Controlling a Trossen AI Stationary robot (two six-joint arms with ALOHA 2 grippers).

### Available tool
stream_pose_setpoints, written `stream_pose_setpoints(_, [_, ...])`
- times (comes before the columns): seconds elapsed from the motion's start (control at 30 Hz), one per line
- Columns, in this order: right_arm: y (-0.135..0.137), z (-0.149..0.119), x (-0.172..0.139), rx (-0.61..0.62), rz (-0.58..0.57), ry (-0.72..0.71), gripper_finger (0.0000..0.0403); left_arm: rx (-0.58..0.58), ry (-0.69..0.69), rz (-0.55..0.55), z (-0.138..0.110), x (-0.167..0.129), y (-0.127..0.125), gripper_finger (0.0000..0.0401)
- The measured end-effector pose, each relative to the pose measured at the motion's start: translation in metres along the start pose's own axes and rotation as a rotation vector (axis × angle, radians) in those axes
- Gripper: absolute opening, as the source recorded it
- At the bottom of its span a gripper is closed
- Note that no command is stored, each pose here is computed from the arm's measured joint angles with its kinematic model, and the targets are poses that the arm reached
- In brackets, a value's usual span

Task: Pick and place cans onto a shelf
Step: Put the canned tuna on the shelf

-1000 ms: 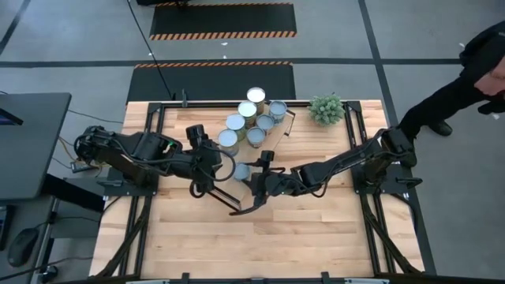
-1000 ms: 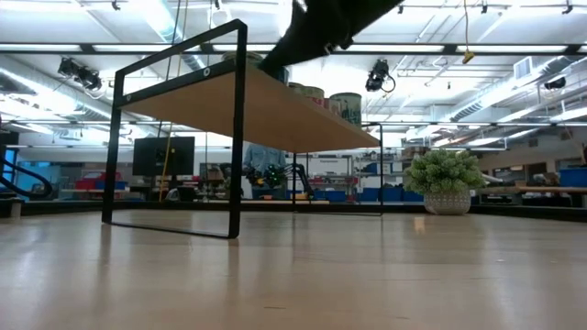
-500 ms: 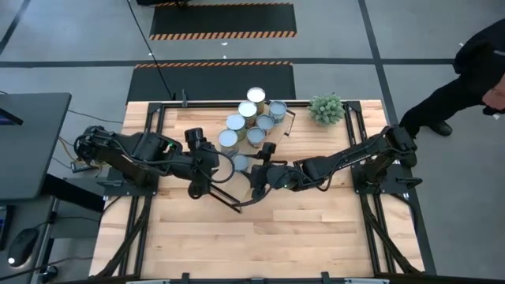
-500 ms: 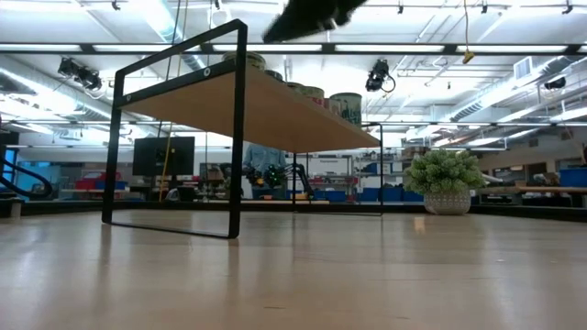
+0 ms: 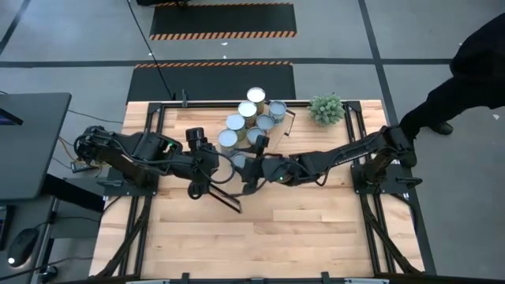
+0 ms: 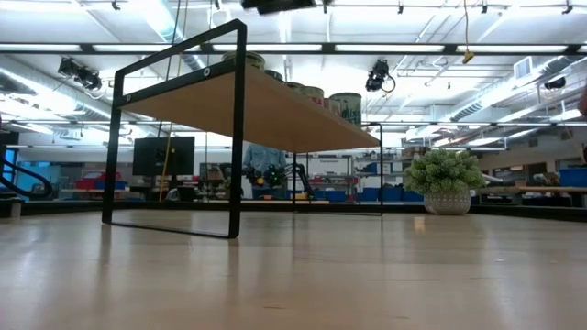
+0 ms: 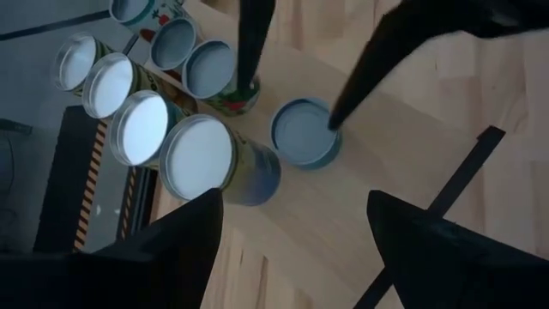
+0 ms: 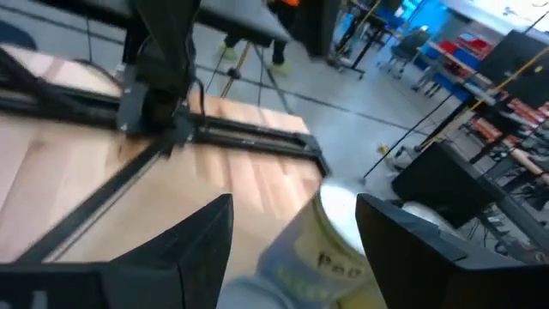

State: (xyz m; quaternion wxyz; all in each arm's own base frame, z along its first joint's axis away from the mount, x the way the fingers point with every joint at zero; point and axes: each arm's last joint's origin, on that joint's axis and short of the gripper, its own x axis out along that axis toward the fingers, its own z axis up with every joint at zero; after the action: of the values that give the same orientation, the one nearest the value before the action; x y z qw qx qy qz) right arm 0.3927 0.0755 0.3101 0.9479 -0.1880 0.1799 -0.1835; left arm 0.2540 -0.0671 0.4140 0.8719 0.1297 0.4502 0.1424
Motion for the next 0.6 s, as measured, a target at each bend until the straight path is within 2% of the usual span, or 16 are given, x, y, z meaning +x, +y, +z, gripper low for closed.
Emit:
stream_pose_setpoints(0.1, [0.007, 0.002, 0.009, -0.017, 0.026, 0.016, 0.0252, 0.001, 0.000, 0.011, 0.000, 0.001, 0.001, 0.0293])
stream_pose_setpoints(0.3, [0.027, -0.014, 0.029, -0.066, 0.035, 0.071, 0.0251, -0.009, 0.022, 0.014, -0.004, -0.002, 0.003, 0.0293])
stream_pose_setpoints(0.6, [0.026, -0.028, 0.035, -0.081, 0.039, 0.174, 0.0251, -0.126, -0.013, -0.005, -0.014, -0.021, 0.017, 0.0293])
